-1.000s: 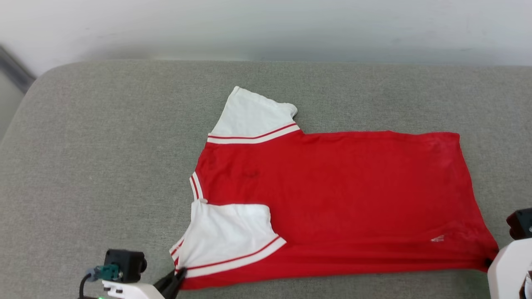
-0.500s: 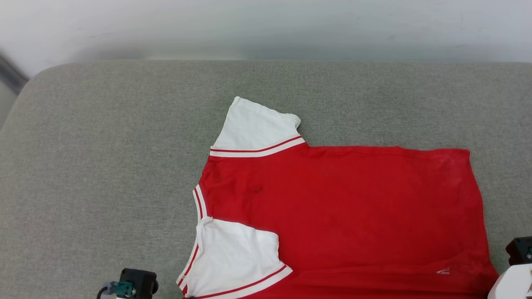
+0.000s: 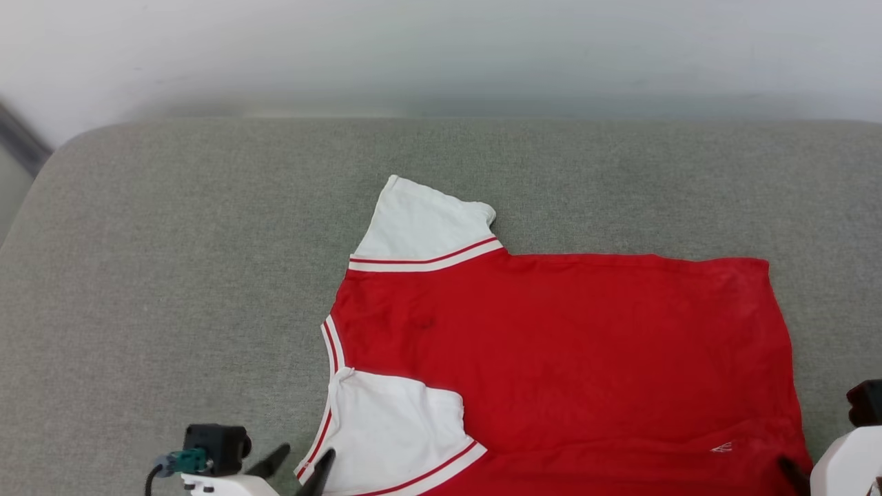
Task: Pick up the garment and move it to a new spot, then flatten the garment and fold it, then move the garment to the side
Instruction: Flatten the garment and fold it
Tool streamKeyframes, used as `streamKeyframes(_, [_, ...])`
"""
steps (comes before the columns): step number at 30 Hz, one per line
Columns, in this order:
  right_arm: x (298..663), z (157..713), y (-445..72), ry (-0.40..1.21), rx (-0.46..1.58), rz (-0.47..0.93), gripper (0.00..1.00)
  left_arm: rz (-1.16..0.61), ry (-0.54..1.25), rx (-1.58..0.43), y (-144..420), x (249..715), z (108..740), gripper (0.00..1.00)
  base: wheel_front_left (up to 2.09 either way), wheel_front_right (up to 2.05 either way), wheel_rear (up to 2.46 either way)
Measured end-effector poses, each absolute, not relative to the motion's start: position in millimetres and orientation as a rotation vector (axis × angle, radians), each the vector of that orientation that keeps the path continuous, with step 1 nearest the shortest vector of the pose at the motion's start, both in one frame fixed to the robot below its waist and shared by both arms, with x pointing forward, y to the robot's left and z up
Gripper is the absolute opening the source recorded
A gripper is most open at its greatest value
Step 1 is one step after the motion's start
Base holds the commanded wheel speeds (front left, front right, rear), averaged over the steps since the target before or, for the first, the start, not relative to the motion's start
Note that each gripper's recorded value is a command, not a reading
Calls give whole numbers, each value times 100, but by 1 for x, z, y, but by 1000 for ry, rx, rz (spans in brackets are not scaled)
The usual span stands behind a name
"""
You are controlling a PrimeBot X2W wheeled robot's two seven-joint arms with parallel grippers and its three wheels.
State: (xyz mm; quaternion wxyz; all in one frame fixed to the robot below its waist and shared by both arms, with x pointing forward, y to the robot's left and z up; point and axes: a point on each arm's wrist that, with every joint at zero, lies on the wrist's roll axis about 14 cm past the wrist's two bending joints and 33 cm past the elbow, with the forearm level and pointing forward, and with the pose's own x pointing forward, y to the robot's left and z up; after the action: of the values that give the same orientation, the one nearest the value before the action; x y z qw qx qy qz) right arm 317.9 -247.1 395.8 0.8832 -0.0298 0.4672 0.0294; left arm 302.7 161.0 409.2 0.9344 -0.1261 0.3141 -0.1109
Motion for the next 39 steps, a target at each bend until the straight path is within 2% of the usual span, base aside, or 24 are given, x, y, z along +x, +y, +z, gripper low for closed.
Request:
streamKeyframes(5, [337, 427, -248, 808, -68, 49, 100, -224, 459, -225, 166, 323, 440, 100, 0, 0, 0])
streamKeyframes(12, [370, 485, -229, 461, -37, 93, 100, -213, 145, -193, 170, 352, 494, 100, 0, 0, 0])
streamKeyframes(21, [387, 523, -219, 134, 32, 94, 100, -182, -36, -173, 169, 369, 528, 100, 0, 0, 0])
streamKeyframes(32, [401, 529, -207, 14, 67, 102, 100, -282, -167, -136, 152, 421, 562, 100, 0, 0, 0])
streamKeyframes(38, [411, 519, -216, 25, 51, 72, 100, -402, -49, 3, 145, 480, 558, 100, 0, 0, 0])
streamKeyframes(39, [415, 512, -220, 34, 55, 55, 100, -439, 32, 64, 146, 516, 555, 100, 0, 0, 0])
